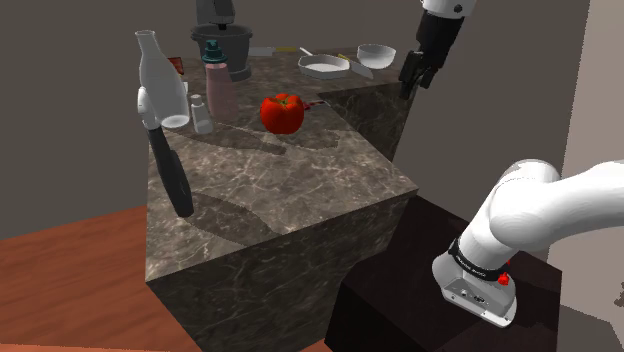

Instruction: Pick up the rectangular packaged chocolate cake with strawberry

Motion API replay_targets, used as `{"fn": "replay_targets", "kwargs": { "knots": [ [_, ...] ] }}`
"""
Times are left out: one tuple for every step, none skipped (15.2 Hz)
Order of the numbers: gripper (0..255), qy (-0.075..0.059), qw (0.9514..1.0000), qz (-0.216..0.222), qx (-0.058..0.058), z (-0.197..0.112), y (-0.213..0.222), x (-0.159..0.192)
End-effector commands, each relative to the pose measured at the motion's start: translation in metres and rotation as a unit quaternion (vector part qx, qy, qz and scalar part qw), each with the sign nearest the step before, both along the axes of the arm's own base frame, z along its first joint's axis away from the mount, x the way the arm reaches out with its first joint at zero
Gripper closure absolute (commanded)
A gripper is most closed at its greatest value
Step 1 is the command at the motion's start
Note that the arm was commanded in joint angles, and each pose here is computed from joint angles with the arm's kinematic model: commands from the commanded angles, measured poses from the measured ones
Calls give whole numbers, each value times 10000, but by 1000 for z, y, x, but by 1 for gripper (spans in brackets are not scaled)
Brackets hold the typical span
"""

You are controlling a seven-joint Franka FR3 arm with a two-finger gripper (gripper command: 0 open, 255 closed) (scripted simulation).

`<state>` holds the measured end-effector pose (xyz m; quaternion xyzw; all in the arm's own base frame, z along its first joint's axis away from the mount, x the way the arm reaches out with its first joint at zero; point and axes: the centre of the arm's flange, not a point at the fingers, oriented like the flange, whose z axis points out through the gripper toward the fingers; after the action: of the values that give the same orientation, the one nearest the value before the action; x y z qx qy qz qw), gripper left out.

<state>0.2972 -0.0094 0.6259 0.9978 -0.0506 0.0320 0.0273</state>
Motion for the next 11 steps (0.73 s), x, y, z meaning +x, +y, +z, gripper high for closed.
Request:
{"fn": "replay_targets", "kwargs": {
  "knots": [
    [0,0,10000,0,0,0,0,0],
    [0,14,9998,187,1,-4,-9,9],
    [0,29,9993,373,2,-8,-17,19],
    [0,43,9984,560,4,-13,-25,29],
    [0,58,9972,746,5,-17,-33,39],
    [0,72,9956,932,6,-21,-41,50],
    [0,86,9937,1118,7,-25,-48,61],
    [0,101,9914,1303,9,-30,-54,72],
    [0,115,9888,1488,10,-34,-60,83],
    [0,129,9858,1672,11,-38,-66,94],
    [0,144,9825,1856,12,-43,-71,106]
  ]
}}
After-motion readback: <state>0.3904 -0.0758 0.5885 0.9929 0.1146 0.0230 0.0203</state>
